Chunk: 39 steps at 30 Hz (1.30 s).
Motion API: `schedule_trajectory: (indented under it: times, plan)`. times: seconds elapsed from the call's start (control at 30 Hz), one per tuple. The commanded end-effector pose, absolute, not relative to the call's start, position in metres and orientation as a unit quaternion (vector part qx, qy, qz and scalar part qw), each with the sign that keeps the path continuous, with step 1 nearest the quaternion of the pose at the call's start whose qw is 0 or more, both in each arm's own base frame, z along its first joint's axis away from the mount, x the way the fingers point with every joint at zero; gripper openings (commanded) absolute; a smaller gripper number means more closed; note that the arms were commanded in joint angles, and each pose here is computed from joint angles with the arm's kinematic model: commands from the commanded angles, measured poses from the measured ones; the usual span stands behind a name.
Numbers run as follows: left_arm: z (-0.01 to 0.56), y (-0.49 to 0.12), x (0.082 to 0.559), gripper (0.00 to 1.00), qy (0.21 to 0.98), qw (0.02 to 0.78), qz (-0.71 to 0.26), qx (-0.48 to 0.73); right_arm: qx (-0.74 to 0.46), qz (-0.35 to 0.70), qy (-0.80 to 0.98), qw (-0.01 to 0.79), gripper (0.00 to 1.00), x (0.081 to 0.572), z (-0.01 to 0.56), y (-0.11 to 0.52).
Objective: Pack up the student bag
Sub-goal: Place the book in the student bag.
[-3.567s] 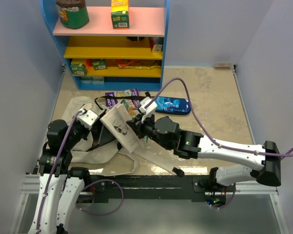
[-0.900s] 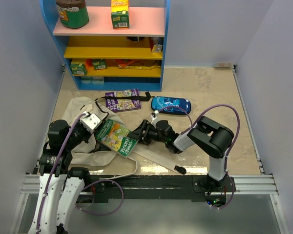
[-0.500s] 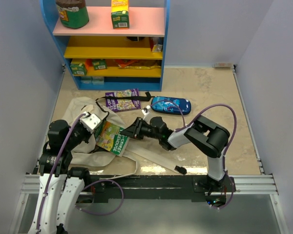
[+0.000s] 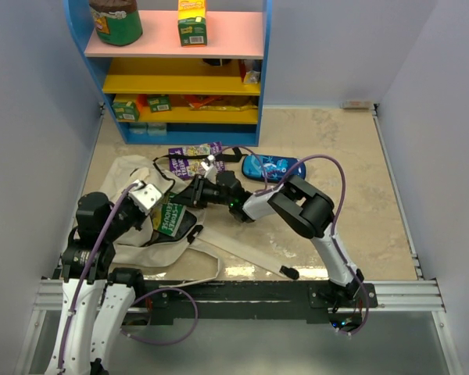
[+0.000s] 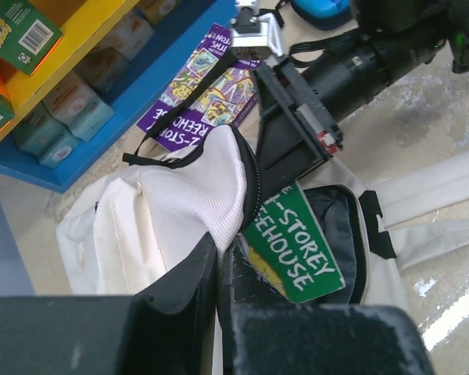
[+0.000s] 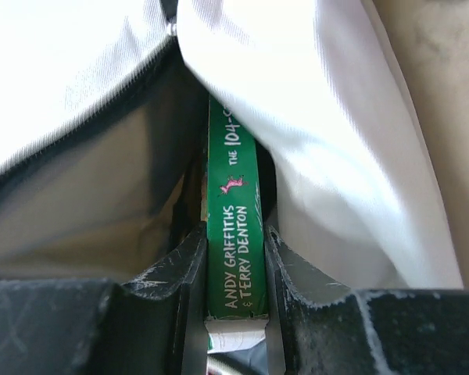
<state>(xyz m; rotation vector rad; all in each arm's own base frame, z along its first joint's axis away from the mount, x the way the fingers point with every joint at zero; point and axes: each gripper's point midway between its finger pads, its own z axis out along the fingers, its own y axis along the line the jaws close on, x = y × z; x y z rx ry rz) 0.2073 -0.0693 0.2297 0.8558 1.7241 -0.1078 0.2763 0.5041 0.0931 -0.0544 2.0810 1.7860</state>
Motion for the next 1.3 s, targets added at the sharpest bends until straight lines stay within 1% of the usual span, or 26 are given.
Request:
schedule_trajectory:
  times: [0.0,0.03,0.07,0.1,0.13,0.17,0.2,0.23,0.27,0.3,0.37,0.4,0.47,0.53,0.57,0.6,0.63,0.77,0.87,0.93,0.97,1.03,1.27]
  plan:
    - [0.288,-0.082,0.194,0.00,0.643,0.654,-0.031,0.398,-0.039,0.638,0.727,0.252,0.00,0.295,0.150,0.533]
    - [0.289,-0.085,0.192,0.00,0.638,0.655,-0.040,0.403,-0.038,0.626,0.734,0.262,0.00,0.298,0.149,0.535]
    - [0.288,-0.087,0.191,0.00,0.638,0.653,-0.045,0.404,-0.042,0.606,0.752,0.255,0.00,0.291,0.138,0.541]
    - [0.290,-0.088,0.190,0.00,0.637,0.654,-0.050,0.406,-0.044,0.603,0.748,0.274,0.00,0.296,0.151,0.549]
    - [0.288,-0.091,0.190,0.00,0.640,0.650,-0.062,0.406,-0.055,0.593,0.754,0.278,0.02,0.294,0.149,0.556]
    - [0.288,-0.092,0.189,0.00,0.642,0.647,-0.067,0.406,-0.063,0.573,0.774,0.263,0.10,0.284,0.134,0.563]
    - [0.288,-0.093,0.190,0.00,0.643,0.646,-0.071,0.405,-0.069,0.569,0.774,0.271,0.21,0.287,0.143,0.570]
    - [0.287,-0.093,0.191,0.00,0.648,0.643,-0.074,0.401,-0.078,0.535,0.797,0.270,0.26,0.286,0.127,0.568]
    - [0.288,-0.092,0.192,0.00,0.649,0.644,-0.073,0.398,-0.082,0.524,0.803,0.270,0.33,0.286,0.124,0.567]
    - [0.289,-0.091,0.193,0.00,0.650,0.645,-0.071,0.396,-0.088,0.517,0.809,0.266,0.49,0.284,0.119,0.565]
    - [0.288,-0.089,0.195,0.00,0.650,0.649,-0.063,0.390,-0.114,0.489,0.825,0.260,0.61,0.282,0.108,0.553]
    - [0.288,-0.087,0.196,0.00,0.651,0.650,-0.058,0.388,-0.119,0.474,0.830,0.267,0.78,0.282,0.110,0.542]
    - [0.287,-0.085,0.197,0.00,0.651,0.653,-0.053,0.383,-0.129,0.447,0.836,0.290,0.98,0.287,0.107,0.522]
    - [0.286,-0.084,0.198,0.00,0.653,0.653,-0.051,0.381,-0.137,0.431,0.837,0.307,0.99,0.287,0.113,0.496]
    - [0.285,-0.084,0.198,0.00,0.655,0.651,-0.053,0.380,-0.125,0.408,0.842,0.331,0.99,0.299,0.116,0.482]
    - [0.284,-0.084,0.198,0.00,0.656,0.651,-0.052,0.378,-0.125,0.392,0.847,0.336,0.99,0.301,0.112,0.470]
    - [0.283,-0.084,0.198,0.00,0.658,0.649,-0.054,0.379,-0.124,0.384,0.843,0.355,0.99,0.311,0.125,0.456]
    - [0.281,-0.084,0.198,0.00,0.660,0.647,-0.055,0.379,-0.107,0.344,0.848,0.388,0.99,0.344,0.135,0.419]
    - [0.279,-0.084,0.198,0.00,0.661,0.645,-0.054,0.380,-0.090,0.307,0.860,0.398,0.97,0.372,0.124,0.395]
    - [0.278,-0.083,0.200,0.00,0.661,0.645,-0.052,0.380,-0.078,0.277,0.868,0.404,0.92,0.393,0.118,0.380]
    - [0.276,-0.083,0.200,0.00,0.663,0.643,-0.053,0.380,-0.074,0.258,0.877,0.398,0.90,0.399,0.101,0.375]
    - [0.276,-0.083,0.201,0.00,0.662,0.644,-0.053,0.380,-0.066,0.234,0.881,0.406,0.85,0.416,0.097,0.366]
    - [0.270,-0.081,0.204,0.00,0.666,0.642,-0.048,0.377,-0.070,0.207,0.881,0.420,0.81,0.445,0.085,0.370]
